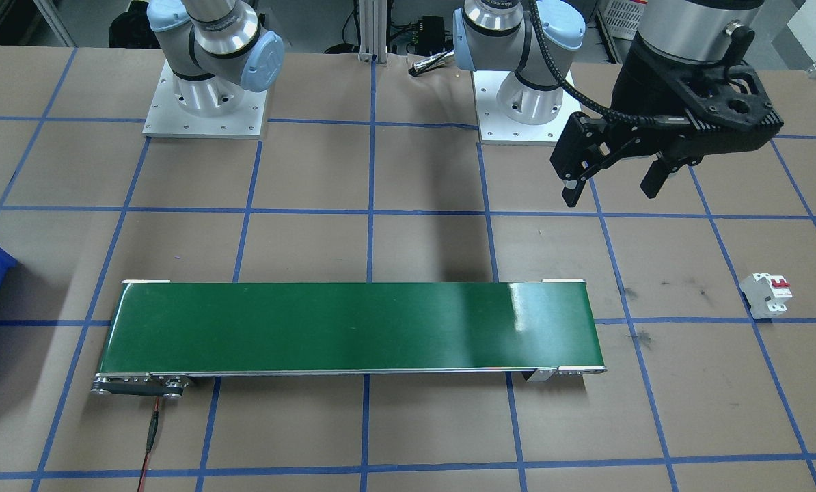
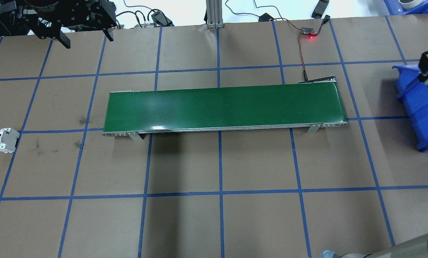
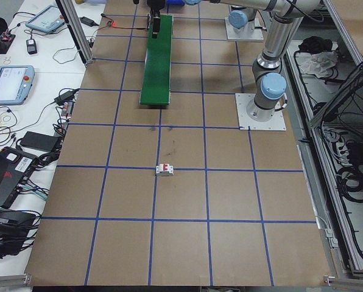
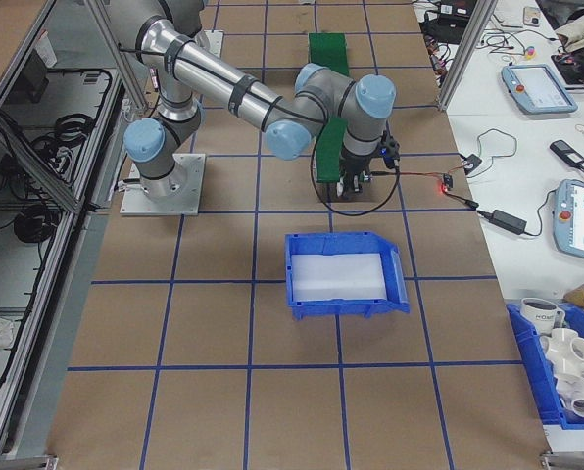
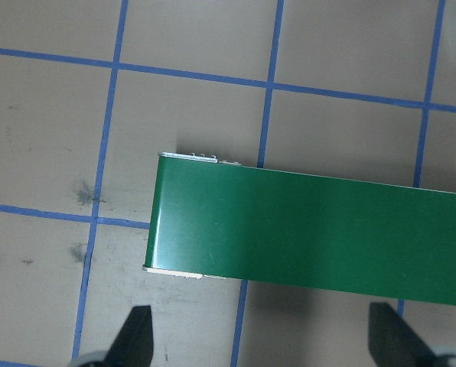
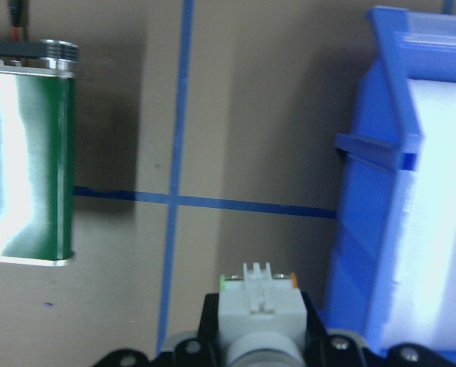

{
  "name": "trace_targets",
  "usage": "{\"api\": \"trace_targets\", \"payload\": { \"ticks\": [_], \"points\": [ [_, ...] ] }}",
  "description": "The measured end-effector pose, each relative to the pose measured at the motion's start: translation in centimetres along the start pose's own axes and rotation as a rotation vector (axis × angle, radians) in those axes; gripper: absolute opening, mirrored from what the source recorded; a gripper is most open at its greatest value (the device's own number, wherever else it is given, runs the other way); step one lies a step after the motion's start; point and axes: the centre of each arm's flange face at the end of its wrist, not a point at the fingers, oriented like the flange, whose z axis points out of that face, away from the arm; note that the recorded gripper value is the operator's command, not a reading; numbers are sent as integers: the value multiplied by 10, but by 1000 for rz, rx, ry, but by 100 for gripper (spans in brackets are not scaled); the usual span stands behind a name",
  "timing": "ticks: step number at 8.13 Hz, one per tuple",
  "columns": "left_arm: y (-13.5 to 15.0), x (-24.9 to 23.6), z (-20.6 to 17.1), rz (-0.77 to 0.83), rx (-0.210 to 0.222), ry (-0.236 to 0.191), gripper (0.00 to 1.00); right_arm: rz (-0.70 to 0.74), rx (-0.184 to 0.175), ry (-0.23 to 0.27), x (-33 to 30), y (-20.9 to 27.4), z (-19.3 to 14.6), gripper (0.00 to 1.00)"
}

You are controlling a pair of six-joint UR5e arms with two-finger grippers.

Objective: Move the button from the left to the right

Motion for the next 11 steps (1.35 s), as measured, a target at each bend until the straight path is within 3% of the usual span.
{"api": "trace_targets", "payload": {
  "ticks": [2,5,11],
  "points": [
    [1,0,0,0,0,0,100,-25,17,41,68,19,15,0],
    [1,0,-1,1,0,0,100,-69,25,51,128,22,66,0],
    [2,0,-1,0,0,0,100,-66,-24,-16,152,11,147,0]
  ]
}}
